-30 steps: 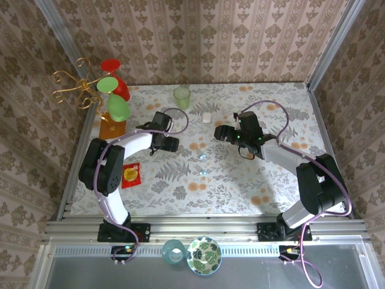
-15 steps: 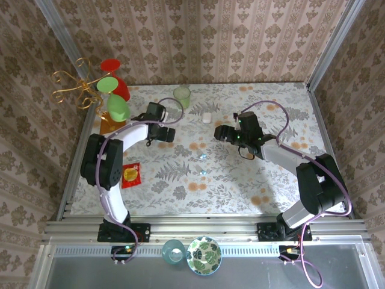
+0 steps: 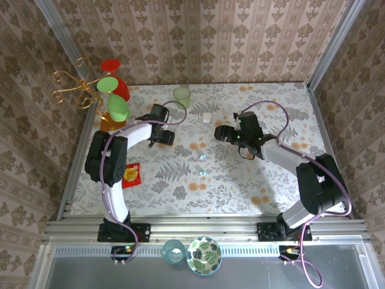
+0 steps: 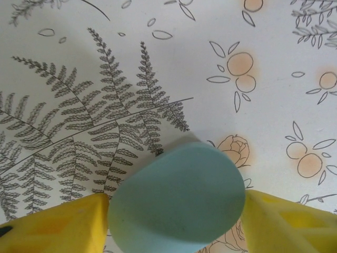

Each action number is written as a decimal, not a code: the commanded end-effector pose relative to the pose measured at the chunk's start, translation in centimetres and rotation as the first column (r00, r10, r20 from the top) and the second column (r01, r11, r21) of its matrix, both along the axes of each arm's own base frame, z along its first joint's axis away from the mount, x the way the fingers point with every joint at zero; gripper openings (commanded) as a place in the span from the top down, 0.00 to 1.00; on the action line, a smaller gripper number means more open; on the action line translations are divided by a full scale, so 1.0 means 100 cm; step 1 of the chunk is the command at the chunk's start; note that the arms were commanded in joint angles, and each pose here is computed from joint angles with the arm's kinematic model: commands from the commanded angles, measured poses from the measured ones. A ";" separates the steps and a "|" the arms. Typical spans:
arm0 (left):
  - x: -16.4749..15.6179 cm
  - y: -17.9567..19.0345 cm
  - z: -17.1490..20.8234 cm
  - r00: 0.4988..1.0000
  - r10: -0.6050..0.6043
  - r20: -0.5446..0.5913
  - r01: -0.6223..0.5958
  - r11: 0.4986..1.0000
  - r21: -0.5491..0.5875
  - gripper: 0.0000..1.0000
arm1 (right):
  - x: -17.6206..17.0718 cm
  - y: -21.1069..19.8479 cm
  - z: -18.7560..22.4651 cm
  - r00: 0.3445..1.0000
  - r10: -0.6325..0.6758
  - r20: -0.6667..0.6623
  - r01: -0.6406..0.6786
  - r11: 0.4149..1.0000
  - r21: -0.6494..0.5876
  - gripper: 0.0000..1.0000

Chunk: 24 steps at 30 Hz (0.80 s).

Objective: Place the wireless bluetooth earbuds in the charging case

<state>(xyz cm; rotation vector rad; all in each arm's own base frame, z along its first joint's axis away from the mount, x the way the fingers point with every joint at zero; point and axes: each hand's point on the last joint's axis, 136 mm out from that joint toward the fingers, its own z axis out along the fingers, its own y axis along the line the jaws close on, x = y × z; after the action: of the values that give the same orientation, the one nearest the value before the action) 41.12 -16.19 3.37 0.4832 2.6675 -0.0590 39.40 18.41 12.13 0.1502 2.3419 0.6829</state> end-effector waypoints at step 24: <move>-0.022 -0.072 0.020 0.970 -0.236 0.060 0.240 0.968 -0.076 0.30 | -0.009 -0.002 -0.009 1.000 0.011 -0.014 -0.011 1.000 -0.008 0.19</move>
<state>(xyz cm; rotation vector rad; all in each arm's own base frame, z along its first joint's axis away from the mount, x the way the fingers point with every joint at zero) 37.83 -24.00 3.88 0.7705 2.5876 -0.2285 38.94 18.23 11.31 0.1536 2.3598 0.6765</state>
